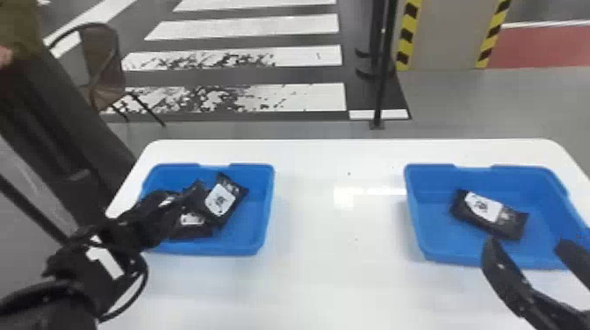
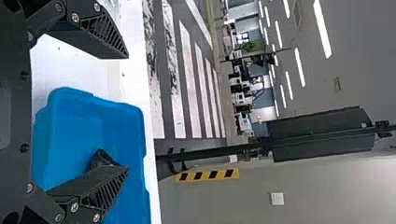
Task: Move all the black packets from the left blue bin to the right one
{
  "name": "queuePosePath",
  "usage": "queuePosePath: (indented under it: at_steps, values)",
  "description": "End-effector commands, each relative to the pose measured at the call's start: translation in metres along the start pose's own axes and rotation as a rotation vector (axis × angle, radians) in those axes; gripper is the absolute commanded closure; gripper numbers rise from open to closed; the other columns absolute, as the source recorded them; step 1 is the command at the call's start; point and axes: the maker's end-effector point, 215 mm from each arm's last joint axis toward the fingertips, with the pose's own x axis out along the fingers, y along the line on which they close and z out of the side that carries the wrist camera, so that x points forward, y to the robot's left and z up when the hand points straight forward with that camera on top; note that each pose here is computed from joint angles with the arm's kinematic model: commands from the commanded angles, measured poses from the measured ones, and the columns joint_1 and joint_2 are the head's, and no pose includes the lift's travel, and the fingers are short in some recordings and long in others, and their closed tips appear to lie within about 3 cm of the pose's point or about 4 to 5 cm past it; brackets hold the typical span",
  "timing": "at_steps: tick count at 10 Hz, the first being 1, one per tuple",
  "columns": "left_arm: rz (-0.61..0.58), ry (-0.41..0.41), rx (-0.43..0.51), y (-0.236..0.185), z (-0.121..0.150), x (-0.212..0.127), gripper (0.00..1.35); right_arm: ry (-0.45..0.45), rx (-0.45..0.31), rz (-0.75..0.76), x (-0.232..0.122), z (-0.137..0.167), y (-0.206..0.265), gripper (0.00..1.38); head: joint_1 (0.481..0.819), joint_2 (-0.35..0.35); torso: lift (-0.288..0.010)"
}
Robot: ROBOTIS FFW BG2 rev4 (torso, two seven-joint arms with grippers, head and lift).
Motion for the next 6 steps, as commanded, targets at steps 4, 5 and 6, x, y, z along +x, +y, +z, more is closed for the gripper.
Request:
queuePosePath:
  at_steps: [4, 5, 6]
  values:
    - [0.037, 0.145, -0.014, 0.006, -0.032, 0.03, 0.18, 0.004, 0.046, 0.028, -0.004, -0.003, 0.012, 0.19, 0.695, 0.151, -0.14]
    - [0.035, 0.155, -0.026, 0.003, -0.033, 0.041, 0.18, 0.006, 0.056, 0.033, -0.004, -0.004, 0.014, 0.19, 0.695, 0.153, -0.14]
    - [0.027, 0.174, -0.056, 0.004, -0.038, 0.057, 0.18, 0.007, 0.058, 0.037, -0.003, -0.006, 0.014, 0.19, 0.695, 0.148, -0.14]
